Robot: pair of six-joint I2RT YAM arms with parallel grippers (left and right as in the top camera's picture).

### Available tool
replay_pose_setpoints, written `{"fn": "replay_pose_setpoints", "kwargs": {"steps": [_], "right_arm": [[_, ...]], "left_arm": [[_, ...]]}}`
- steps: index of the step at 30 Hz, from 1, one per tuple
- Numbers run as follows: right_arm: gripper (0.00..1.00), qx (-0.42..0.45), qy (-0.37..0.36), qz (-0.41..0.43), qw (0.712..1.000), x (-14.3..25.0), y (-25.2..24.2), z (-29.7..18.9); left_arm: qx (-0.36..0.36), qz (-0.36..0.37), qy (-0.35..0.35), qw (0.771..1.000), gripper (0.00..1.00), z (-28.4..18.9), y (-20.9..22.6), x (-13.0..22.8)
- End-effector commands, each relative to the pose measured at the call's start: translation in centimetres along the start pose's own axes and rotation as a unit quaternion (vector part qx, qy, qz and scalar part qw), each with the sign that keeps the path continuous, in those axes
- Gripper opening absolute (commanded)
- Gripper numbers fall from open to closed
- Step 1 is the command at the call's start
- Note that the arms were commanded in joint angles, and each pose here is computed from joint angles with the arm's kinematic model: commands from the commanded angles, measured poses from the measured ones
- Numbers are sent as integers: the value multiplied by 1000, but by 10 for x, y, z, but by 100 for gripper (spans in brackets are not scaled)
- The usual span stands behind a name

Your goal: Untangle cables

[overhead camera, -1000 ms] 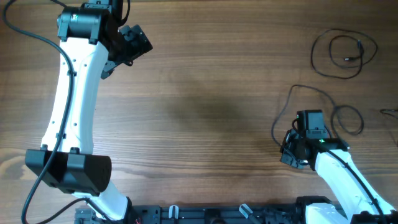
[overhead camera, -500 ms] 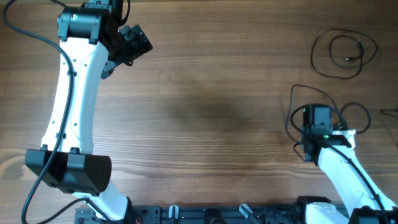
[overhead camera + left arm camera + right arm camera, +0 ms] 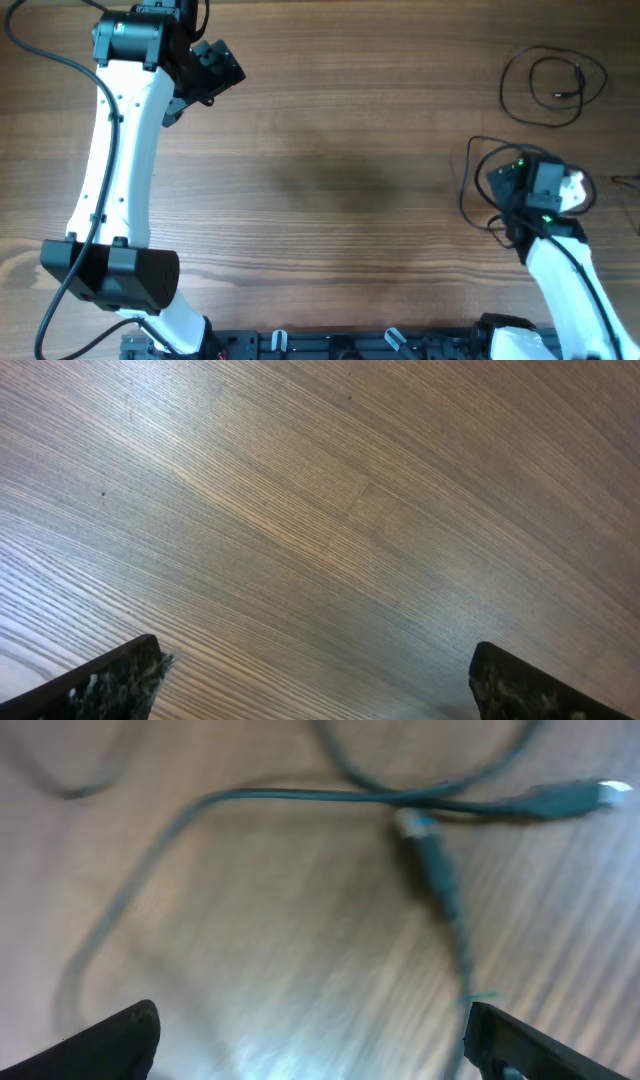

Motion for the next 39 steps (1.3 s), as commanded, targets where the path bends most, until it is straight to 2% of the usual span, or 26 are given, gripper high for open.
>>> {"fn": "replay_pose_setpoints", "kwargs": {"steps": [1, 8, 17, 26, 32, 39], "right_arm": [[100, -144, -22, -73, 987, -23, 39, -53], [100, -282, -121, -112, 945, -44, 42, -134], [100, -342, -196, -159, 905, -48, 23, -182], [100, -392, -188, -169, 884, -41, 3, -212], [100, -413, -228, -191, 861, -47, -13, -260], [100, -407, -223, -193, 864, -50, -37, -310]], "left_arm": [[-1, -4, -9, 1000, 100, -6, 1, 1], [-1, -4, -9, 1000, 100, -6, 1, 1], [-1, -4, -9, 1000, 100, -6, 1, 1], [-1, -4, -9, 1000, 100, -6, 1, 1], [-1, -4, -9, 1000, 100, -6, 1, 1], [-1, -4, -9, 1000, 100, -6, 1, 1]]}}
Point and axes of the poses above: each gripper's point midway between its finger pads, its own z axis out along the fingers, its own y axis along the line the jaws close on, x = y × z, the point moved 10 cm from there along -z, back along the fingers, and after that the axes turned 13 degrees about z, right-handed, at the moved point
